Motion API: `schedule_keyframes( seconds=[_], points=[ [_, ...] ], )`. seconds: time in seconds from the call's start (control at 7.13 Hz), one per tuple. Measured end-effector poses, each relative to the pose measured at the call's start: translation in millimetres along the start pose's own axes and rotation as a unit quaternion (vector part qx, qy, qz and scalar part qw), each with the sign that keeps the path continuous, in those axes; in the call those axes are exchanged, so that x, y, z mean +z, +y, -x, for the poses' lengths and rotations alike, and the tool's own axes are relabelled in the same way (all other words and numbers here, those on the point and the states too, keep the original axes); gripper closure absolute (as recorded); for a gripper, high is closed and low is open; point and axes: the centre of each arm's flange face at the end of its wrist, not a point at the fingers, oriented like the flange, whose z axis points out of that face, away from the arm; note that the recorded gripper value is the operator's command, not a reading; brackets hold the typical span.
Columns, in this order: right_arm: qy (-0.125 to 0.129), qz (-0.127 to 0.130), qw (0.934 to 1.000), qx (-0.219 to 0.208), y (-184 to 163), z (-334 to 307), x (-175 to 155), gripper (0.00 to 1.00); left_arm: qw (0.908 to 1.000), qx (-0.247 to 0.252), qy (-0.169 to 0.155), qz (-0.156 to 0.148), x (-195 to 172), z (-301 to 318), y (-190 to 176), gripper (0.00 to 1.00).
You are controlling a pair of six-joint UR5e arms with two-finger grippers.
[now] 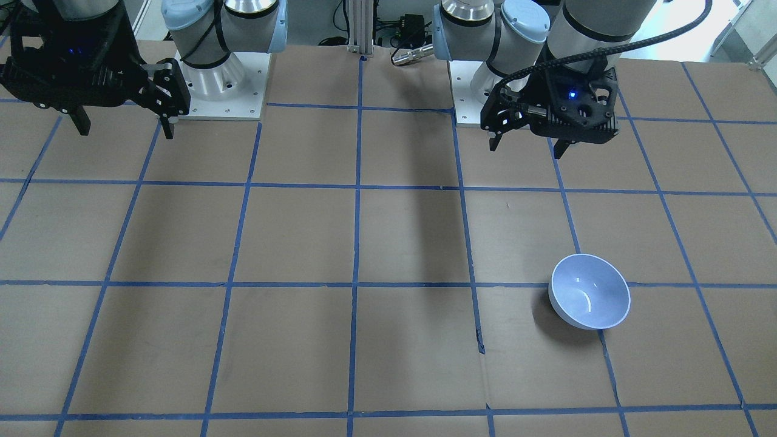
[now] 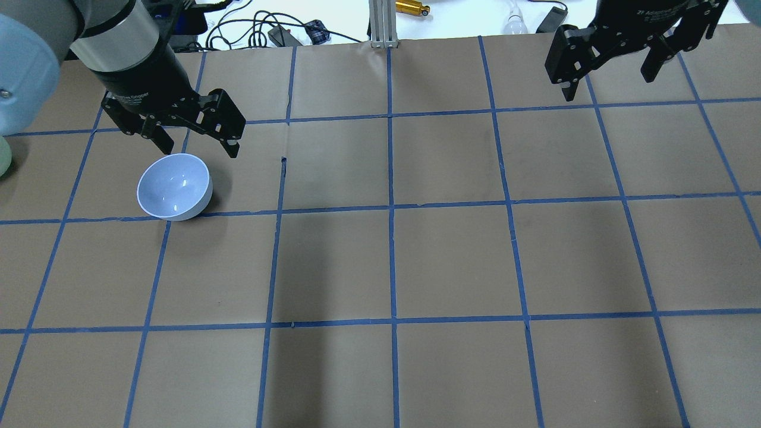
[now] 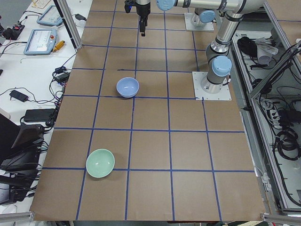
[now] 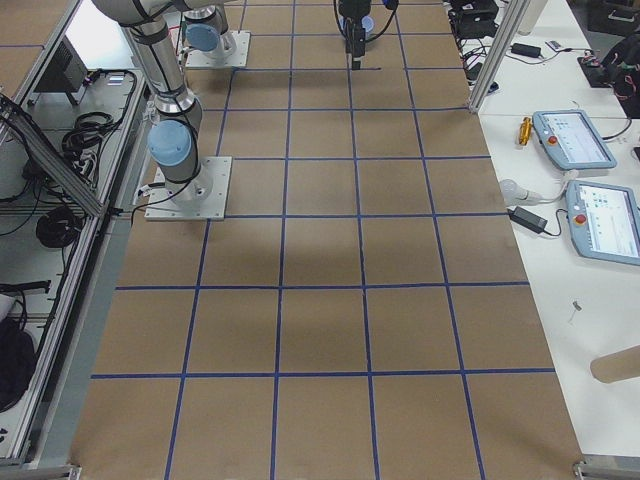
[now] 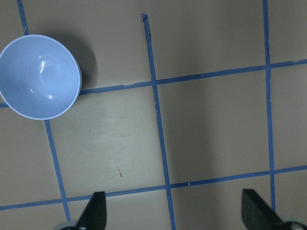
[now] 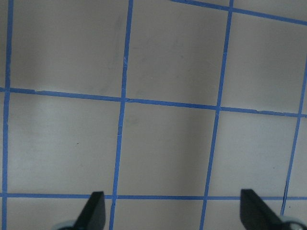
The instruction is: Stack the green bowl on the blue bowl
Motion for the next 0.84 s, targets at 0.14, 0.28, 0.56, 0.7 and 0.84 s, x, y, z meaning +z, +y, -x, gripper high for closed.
schedule_keyframes(
  seconds=[0.14,0.28,0.56,0.7,0.84],
  points=[
    [0.0,0.0,1.0,0.0,0.0,0.1,-0.1,0.0,1.0,0.0,0.0,0.001,0.8,-0.1,0.8,0.0],
    [0.0,0.0,1.0,0.0,0.0,0.1,0.0,0.0,1.0,-0.001,0.001,0.002,2.4,0.0,2.3,0.0],
    [0.0,0.0,1.0,0.0,0.0,-0.1,0.0,0.0,1.0,-0.001,0.001,0.003,3.2,0.0,4.2,0.0],
    [0.0,0.0,1.0,0.0,0.0,-0.1,0.0,0.0,1.0,-0.001,0.001,0.003,3.0,0.1,4.6,0.0],
    [0.0,0.0,1.0,0.0,0.0,0.0,0.0,0.0,1.0,-0.001,0.001,0.003,3.1,0.3,4.7,0.0]
  ],
)
